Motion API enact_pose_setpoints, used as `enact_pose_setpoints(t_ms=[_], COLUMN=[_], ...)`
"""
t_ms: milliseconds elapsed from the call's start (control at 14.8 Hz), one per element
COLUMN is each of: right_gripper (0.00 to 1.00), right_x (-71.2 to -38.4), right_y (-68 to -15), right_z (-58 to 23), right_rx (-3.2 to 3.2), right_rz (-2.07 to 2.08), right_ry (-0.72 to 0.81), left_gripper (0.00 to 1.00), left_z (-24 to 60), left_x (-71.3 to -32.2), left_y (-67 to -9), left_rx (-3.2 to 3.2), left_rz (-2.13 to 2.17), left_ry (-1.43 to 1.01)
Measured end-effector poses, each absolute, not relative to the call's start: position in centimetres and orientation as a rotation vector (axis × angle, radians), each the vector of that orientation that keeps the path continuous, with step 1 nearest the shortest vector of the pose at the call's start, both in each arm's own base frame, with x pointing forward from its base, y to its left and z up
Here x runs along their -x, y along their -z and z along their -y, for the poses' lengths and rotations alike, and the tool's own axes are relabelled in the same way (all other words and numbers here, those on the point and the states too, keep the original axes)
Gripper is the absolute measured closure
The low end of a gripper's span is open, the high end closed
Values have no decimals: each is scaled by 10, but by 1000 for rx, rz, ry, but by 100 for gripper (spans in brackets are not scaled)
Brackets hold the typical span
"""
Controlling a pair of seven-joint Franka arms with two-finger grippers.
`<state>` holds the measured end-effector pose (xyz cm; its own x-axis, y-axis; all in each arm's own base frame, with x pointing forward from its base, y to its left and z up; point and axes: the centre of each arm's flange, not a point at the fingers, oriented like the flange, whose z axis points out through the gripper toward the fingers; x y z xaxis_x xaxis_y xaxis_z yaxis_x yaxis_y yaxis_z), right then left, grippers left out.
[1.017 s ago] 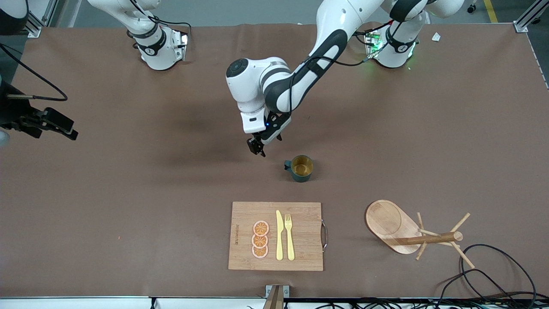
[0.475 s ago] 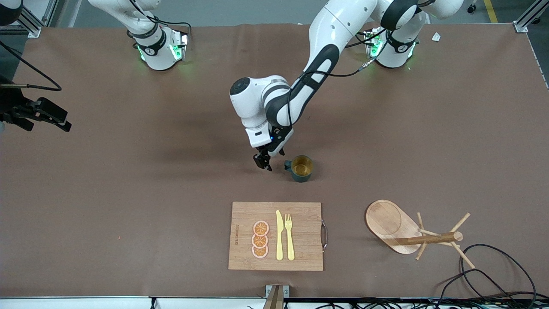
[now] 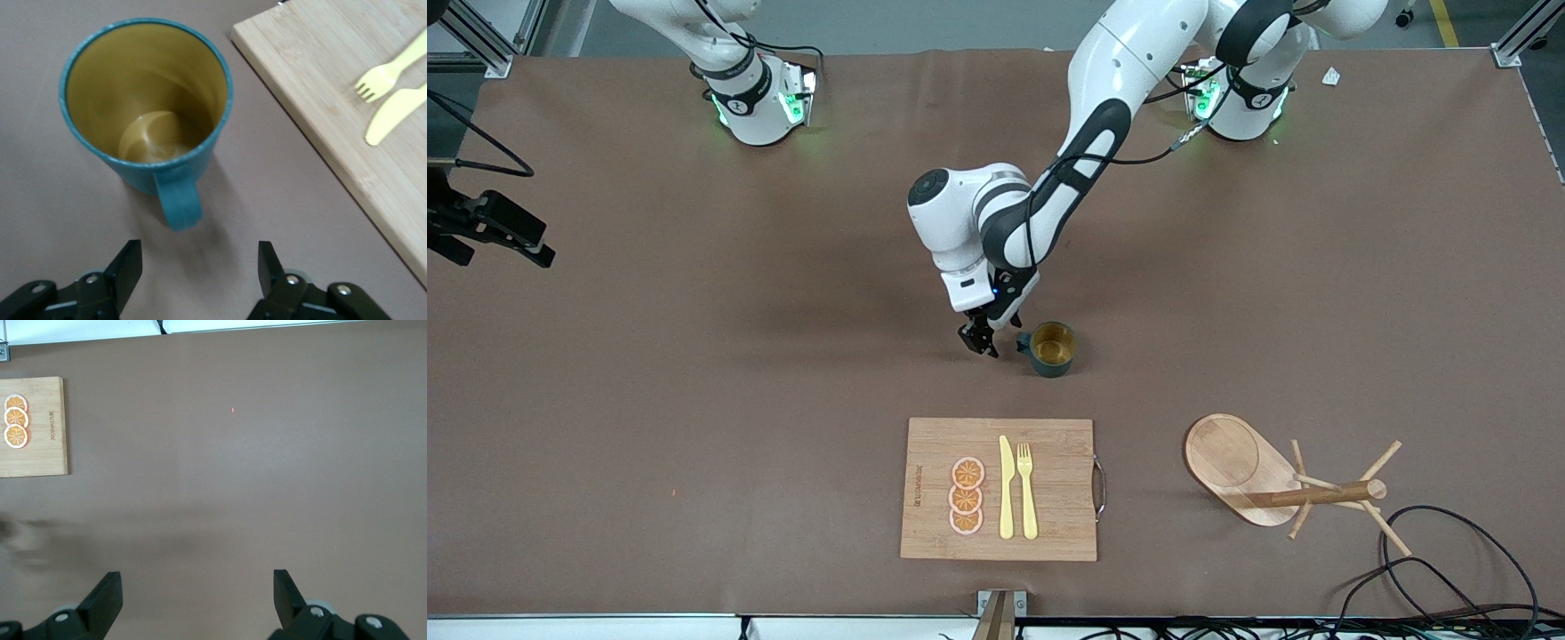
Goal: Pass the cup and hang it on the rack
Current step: 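Lower the left gripper onto the mug handle and close it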
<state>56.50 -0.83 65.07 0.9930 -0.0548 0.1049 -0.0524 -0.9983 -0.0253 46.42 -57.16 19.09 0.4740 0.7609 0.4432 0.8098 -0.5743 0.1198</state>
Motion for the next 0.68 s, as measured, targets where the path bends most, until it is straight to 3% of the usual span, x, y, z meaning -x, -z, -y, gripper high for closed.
enact_pose_setpoints(t_ms=[678], right_gripper=[0], right_x=[-567], right_y=[-646], right_z=[11], right_rx=[3113], right_rz=[-120], right_ry=[146], left_gripper=[42], left_z=[560], left_x=[-467], left_y=[-188], left_rx=[2520], left_rz=[1382], left_ry=[716])
